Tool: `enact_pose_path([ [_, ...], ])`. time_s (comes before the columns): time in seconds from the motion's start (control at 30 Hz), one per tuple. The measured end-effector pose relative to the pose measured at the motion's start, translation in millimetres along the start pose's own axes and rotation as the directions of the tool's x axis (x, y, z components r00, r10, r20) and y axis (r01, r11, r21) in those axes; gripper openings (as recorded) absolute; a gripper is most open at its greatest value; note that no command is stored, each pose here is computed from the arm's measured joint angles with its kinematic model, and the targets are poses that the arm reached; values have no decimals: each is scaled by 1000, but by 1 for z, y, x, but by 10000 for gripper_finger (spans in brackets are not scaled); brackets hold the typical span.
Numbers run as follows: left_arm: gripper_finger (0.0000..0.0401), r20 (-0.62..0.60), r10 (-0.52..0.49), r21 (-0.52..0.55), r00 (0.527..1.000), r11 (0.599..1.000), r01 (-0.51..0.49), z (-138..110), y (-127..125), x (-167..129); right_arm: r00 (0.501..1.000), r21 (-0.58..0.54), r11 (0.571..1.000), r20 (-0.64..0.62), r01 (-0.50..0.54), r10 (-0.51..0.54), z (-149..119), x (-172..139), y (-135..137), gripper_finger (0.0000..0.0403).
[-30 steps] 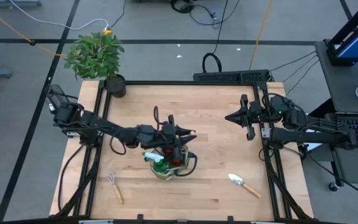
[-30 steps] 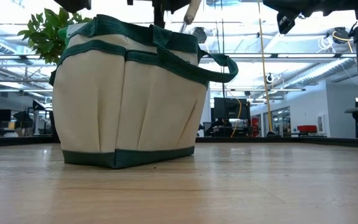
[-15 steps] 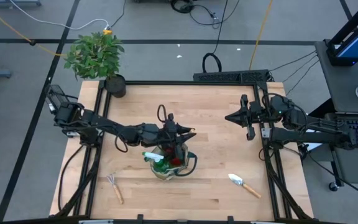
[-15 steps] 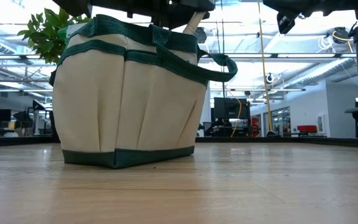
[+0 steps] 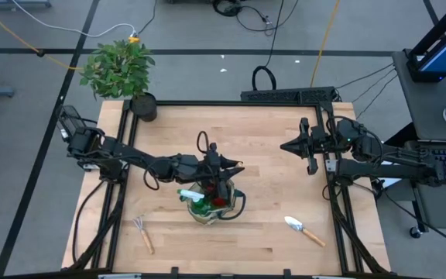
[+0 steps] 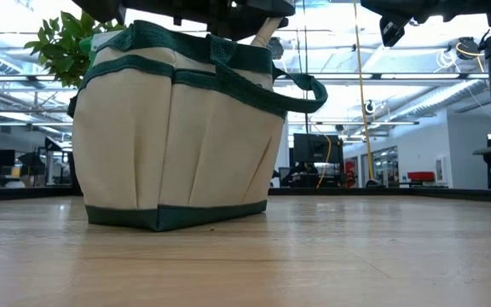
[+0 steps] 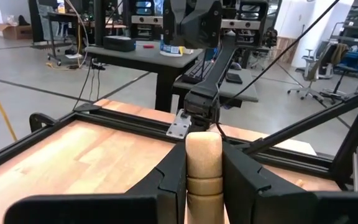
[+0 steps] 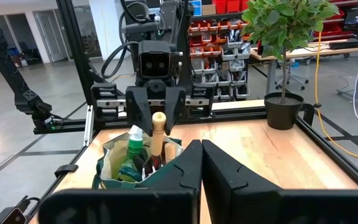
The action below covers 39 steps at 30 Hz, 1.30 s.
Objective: Pick & Place Garden tools in Gardening bag
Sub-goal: Put the top hand rake into the gardening bag
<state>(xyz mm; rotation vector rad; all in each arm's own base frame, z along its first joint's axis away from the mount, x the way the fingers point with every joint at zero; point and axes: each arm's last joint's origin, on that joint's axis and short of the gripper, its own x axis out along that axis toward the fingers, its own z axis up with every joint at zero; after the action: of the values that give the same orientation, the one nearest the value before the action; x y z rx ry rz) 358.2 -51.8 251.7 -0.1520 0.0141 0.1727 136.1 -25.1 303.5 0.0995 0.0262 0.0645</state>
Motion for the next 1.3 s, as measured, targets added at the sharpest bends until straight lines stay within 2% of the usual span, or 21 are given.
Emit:
enact_pose_path([
  [0.1, 71, 0, 0, 0, 1000, 1000, 0, 0, 0, 0, 1000, 0, 1000, -1, 0, 0, 0, 0, 0, 0],
  [0.37, 71, -34, 9, -18, 999, 1000, -9, -22, 0, 10, 1000, -1, 1000, 3, 1, -1, 0, 0, 0, 0],
  [0.6, 71, -36, 10, -31, 999, 999, -11, -24, 1, 11, 1000, -1, 1000, 2, 1, -1, 0, 0, 0, 0],
  [0.8, 71, 36, -5, 25, 999, 1000, 4, -14, 0, 10, 1000, -1, 1000, 2, 1, -1, 0, 0, 0, 0],
  [1.1, 71, -37, -10, 70, 999, 997, 12, -25, 2, 12, 1000, 0, 1000, 2, 1, -1, 0, 0, 0, 0],
  [1.3, 71, -2, -16, 106, 1000, 994, 16, -28, 2, 7, 1000, 1, 1000, -2, 1, -1, 0, 0, 0, 0],
])
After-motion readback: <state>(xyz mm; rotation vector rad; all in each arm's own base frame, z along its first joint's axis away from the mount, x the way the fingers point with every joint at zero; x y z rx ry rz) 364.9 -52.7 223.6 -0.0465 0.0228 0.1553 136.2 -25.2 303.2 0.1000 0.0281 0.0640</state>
